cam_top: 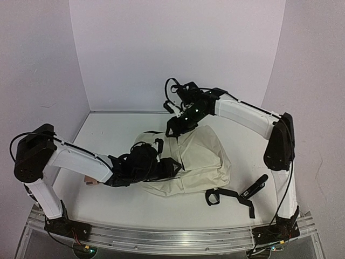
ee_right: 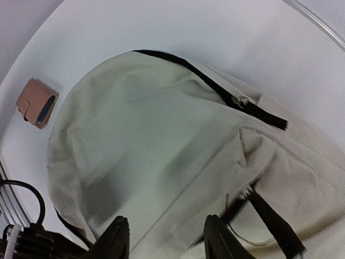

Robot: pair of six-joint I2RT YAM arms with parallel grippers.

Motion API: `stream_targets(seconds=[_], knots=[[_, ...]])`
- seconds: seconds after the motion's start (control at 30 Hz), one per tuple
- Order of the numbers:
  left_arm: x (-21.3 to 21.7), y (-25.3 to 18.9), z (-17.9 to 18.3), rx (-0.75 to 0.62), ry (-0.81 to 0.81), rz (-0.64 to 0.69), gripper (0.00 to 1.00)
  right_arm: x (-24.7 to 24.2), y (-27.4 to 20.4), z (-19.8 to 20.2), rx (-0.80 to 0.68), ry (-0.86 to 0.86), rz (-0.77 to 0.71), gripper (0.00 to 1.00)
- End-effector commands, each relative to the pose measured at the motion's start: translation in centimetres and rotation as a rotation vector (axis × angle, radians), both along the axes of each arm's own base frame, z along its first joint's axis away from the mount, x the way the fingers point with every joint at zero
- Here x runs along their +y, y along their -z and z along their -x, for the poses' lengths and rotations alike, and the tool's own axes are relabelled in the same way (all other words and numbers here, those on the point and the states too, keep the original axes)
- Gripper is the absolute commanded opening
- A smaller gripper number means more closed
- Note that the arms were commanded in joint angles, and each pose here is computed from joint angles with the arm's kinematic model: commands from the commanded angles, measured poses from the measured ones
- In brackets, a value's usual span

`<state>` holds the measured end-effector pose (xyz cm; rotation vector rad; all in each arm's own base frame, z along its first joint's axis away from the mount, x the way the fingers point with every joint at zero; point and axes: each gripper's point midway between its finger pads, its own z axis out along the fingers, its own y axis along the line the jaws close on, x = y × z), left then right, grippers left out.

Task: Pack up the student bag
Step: Unzip the student bag at the center of the board, then adjust the student bag at the center of the board.

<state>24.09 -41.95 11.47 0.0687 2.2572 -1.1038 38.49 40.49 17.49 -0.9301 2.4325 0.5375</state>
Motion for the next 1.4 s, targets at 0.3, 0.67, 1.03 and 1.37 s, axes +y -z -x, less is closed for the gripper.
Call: stream_targets(seconds=[0.3, 0.67, 1.03, 1.37], knots=[[1.2, -5.8, -4.4, -0.137, -0.088, -0.43, 0.75, -13.2, -0.7, 2.1, 0.075, 0.191, 0.021, 0.83], [2.7, -2.1, -7.3, 0.032, -0.18, -0.568, 0.63, -16.0, 4.6, 2.9, 0.12, 0.219, 0.157, 0.81], [5.0, -2.3, -7.0, 0.079, -0.169, -0.256, 0.1, -18.4, 8.6, -0.6, 0.095, 0.237, 0.275, 0.51], [0.8, 0.1, -6.2, 0.162, -0.016, -0.003, 0.0, -13.8, 4.3, -6.2, -0.005, 0.196, 0.112, 0.6]])
